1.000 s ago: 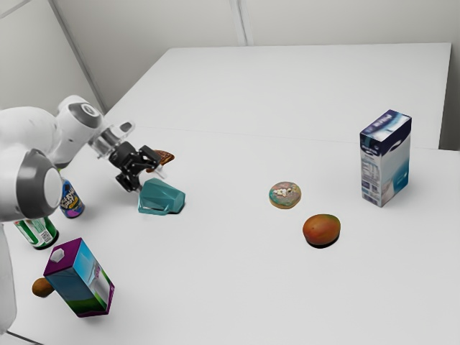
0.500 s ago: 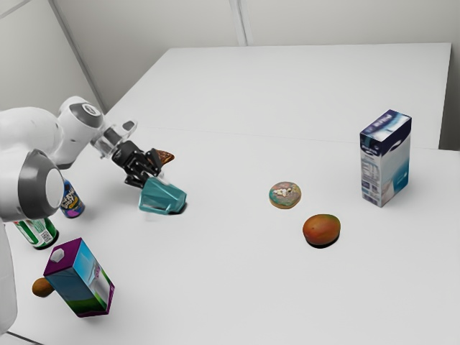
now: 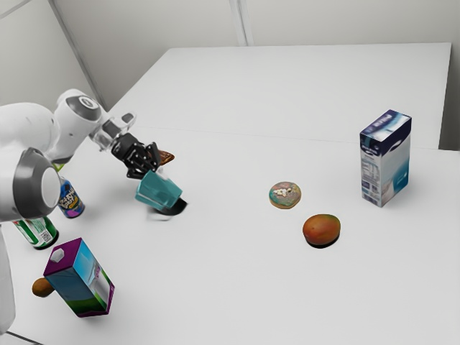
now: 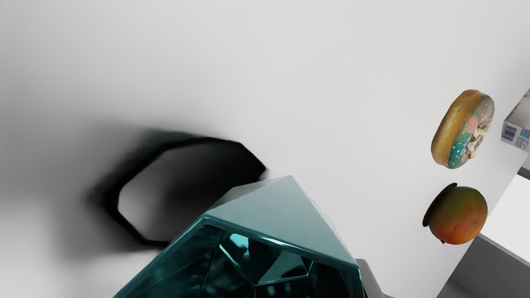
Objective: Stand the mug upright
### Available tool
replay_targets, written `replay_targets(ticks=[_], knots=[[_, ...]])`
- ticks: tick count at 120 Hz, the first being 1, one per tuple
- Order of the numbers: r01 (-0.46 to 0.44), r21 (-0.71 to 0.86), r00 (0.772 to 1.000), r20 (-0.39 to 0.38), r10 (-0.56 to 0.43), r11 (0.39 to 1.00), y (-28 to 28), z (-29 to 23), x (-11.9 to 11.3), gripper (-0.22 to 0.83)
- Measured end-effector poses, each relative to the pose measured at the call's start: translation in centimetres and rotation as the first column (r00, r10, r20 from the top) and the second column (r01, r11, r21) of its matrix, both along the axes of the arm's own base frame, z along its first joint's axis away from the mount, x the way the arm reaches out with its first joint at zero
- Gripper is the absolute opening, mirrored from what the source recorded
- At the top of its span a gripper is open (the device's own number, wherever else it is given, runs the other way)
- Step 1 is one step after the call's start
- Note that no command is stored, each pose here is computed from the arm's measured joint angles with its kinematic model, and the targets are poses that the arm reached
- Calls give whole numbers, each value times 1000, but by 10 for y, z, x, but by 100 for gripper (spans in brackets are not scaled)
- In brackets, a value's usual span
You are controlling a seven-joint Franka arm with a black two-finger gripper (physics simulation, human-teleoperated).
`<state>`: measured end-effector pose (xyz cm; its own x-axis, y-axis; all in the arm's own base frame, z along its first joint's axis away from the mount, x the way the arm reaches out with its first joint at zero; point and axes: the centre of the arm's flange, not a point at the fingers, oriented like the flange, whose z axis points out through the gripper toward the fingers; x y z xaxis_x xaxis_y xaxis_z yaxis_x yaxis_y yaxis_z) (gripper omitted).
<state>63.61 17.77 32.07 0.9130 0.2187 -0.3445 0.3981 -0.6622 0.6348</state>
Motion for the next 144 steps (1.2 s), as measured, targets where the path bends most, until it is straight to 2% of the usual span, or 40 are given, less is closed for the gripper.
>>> replay_targets(ticks=[22,47,61,77,110,144], knots=[[35,58,999,-2,-34,998,-9,20,-1,-16],[79,222,997,-21,-76,972,-25,43,-4,-16],[105,321,994,-29,-101,941,-51,58,-12,-16],[138,463,990,-30,-141,876,-92,72,-15,-16],[78,619,996,-22,-81,781,-127,68,-24,-17],[-31,656,999,-9,49,754,-156,59,-51,-17]])
